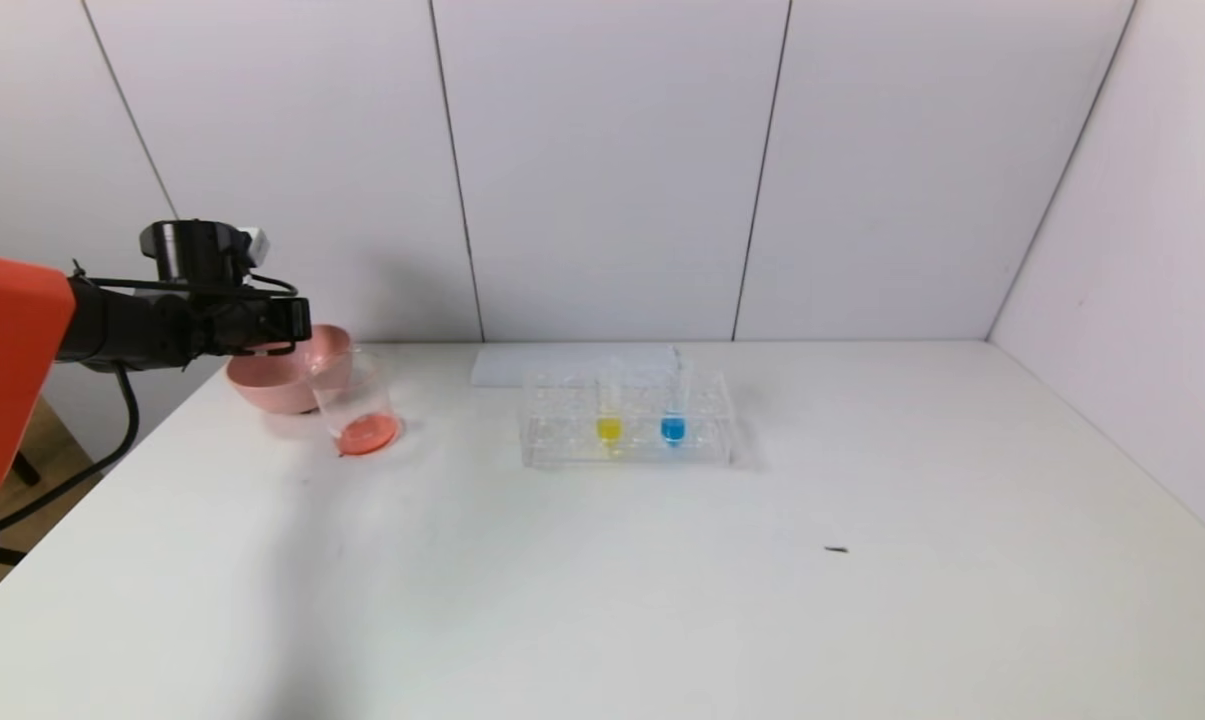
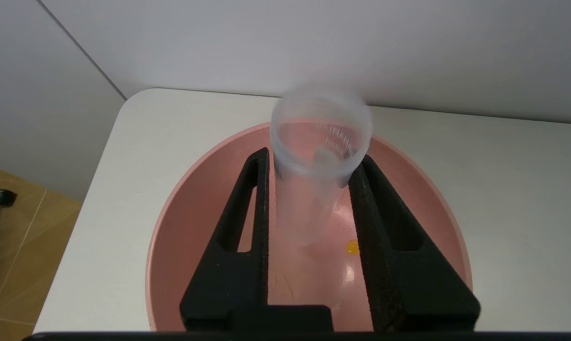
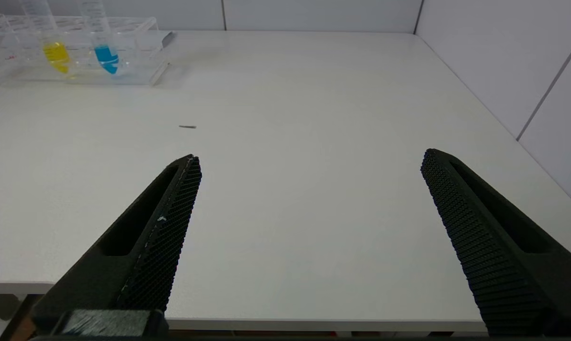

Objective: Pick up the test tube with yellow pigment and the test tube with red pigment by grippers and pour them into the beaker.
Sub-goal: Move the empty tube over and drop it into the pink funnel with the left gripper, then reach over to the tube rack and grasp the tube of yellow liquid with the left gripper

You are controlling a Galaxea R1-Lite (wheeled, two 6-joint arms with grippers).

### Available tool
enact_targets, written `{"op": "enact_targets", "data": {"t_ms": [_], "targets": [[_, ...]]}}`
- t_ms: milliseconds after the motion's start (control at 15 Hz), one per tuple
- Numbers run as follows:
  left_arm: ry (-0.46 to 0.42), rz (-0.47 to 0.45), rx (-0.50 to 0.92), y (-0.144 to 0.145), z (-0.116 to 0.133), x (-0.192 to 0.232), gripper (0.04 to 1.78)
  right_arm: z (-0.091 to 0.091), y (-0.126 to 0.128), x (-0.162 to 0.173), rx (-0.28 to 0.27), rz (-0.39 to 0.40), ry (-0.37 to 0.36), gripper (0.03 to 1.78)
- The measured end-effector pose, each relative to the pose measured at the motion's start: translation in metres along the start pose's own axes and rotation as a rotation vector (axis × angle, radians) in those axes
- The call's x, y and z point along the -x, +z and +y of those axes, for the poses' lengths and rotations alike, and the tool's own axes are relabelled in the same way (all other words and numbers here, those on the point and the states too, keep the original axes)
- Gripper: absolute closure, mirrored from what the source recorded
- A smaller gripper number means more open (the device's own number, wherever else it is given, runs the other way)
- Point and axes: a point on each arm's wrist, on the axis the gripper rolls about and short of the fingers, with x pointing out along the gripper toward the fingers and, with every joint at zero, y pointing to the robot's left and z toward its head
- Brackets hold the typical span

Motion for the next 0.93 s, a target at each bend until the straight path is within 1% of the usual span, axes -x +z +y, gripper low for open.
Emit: {"op": "enact_targets", "data": {"t_ms": [67,133,333,533,667,933], "targets": [[0.001,0.0,0.001,0.0,0.0009,-0.0001,1.13,0.0,0.0,0.0,0.0,0.0,0.0,0.11],[0.0,0.0,0.001,0.0,0.0011,-0.0001,0.99,0.0,0.0,0.0,0.0,0.0,0.0,0.11],[-0.004,0.0,0.002,0.0,0.0006,-0.0001,0.49,0.0,0.0,0.0,0.0,0.0,0.0,0.11],[-0.003,-0.002,0.001,0.0005,0.0012,0.0006,0.16,0.0,0.0,0.0,0.0,0.0,0.0,0.11],[-0.005,-0.005,0.001,0.0024,0.0009,0.003,0.06,0.0,0.0,0.0,0.0,0.0,0.0,0.11],[-0.013,-0.011,0.003,0.0063,0.0,0.0089,0.06,0.0,0.0,0.0,0.0,0.0,0.0,0.11]]}}
